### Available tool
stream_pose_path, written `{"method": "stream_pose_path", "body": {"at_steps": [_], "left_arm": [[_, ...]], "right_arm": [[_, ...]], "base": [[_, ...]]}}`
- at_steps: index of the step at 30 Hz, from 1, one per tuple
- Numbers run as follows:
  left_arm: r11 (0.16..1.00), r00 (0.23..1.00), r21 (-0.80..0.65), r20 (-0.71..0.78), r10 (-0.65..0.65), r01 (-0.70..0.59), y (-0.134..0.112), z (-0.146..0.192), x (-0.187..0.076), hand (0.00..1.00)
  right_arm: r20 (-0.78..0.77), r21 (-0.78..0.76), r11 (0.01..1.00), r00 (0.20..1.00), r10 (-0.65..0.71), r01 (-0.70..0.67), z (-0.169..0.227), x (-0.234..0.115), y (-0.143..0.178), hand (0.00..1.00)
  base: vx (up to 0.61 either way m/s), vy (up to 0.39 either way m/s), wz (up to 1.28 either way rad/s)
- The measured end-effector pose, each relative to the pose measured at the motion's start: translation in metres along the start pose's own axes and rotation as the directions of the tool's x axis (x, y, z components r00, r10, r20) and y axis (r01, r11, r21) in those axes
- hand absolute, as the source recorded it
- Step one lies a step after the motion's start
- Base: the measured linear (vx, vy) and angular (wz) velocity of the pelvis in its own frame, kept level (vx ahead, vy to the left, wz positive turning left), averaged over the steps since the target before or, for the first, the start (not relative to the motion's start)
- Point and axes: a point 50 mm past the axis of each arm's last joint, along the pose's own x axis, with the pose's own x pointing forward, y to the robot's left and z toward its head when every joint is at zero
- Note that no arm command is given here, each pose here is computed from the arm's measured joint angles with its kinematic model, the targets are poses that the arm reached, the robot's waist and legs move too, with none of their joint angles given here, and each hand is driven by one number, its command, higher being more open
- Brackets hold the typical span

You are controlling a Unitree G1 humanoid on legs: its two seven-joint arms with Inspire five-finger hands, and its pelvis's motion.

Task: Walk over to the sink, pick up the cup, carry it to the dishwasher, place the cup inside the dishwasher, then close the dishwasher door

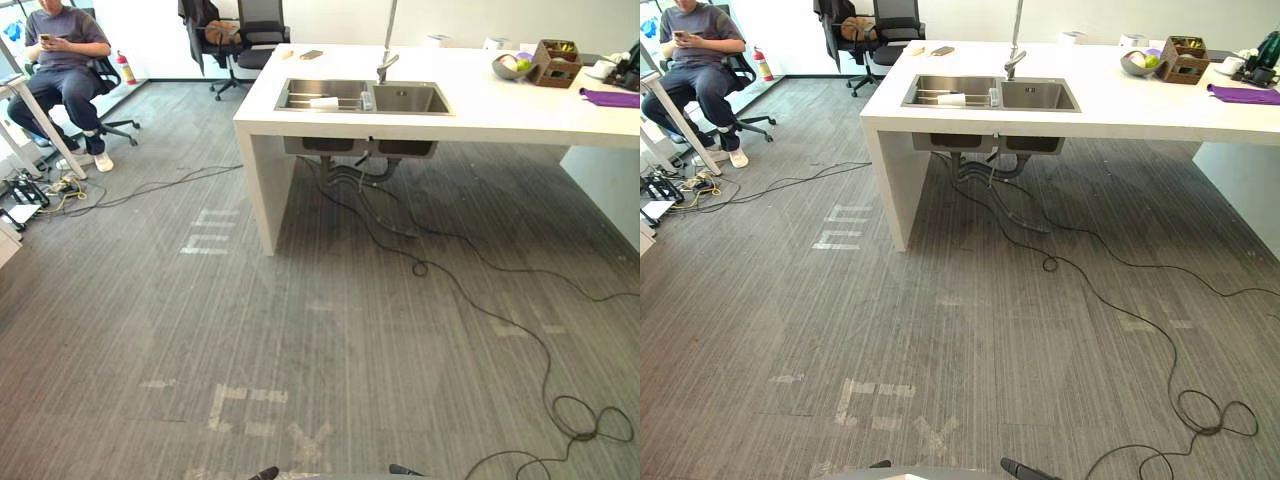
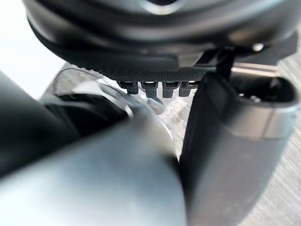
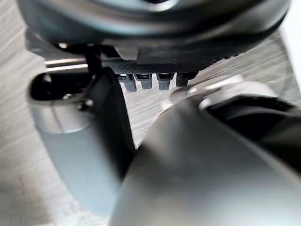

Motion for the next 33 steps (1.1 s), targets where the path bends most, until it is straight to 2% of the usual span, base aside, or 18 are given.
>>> {"method": "stream_pose_path", "body": {"at_steps": [1, 4, 8, 17, 25, 29, 33], "left_arm": [[1.000, 0.999, 0.018, 0.036, 0.000, -0.001, -0.001, 0.004, 0.000, 1.00], [0.998, 0.995, 0.055, 0.103, 0.000, -0.006, -0.002, 0.010, 0.000, 1.00], [0.995, 0.982, 0.101, 0.188, 0.000, -0.020, -0.006, 0.018, -0.001, 1.00], [0.996, 0.945, 0.083, 0.328, 0.006, -0.035, -0.009, 0.024, -0.002, 1.00], [1.000, 0.888, -0.006, 0.459, 0.015, -0.014, -0.014, 0.023, -0.004, 1.00], [0.989, 0.886, -0.143, 0.463, 0.038, 0.032, -0.016, 0.019, -0.002, 1.00], [0.980, 0.887, -0.195, 0.458, 0.050, 0.045, -0.015, 0.016, -0.002, 1.00]], "right_arm": [[0.051, -0.075, 0.996, 0.998, -0.047, 0.051, 0.008, 0.001, 0.002, 1.00], [0.087, -0.123, 0.988, 0.992, -0.087, 0.098, 0.011, 0.002, 0.003, 1.00], [0.086, -0.134, 0.989, 0.995, -0.047, 0.059, 0.011, 0.002, 0.006, 1.00], [0.152, -0.116, 0.993, 0.988, 0.019, -0.001, 0.012, 0.000, 0.008, 1.00], [0.241, -0.079, 0.995, 0.968, 0.072, -0.054, 0.012, -0.003, 0.010, 1.00], [0.280, -0.037, 0.994, 0.954, 0.110, -0.104, 0.010, -0.005, 0.012, 1.00], [0.295, -0.001, 0.991, 0.947, 0.129, -0.135, 0.007, -0.005, 0.012, 1.00]], "base": [[0.00, 0.000, 0.00], [0.00, -0.009, 0.01], [-0.01, -0.020, 0.07], [-0.03, -0.022, 0.05], [-0.05, -0.024, 0.03], [-0.05, -0.023, 0.03], [-0.04, -0.020, 0.06]]}}
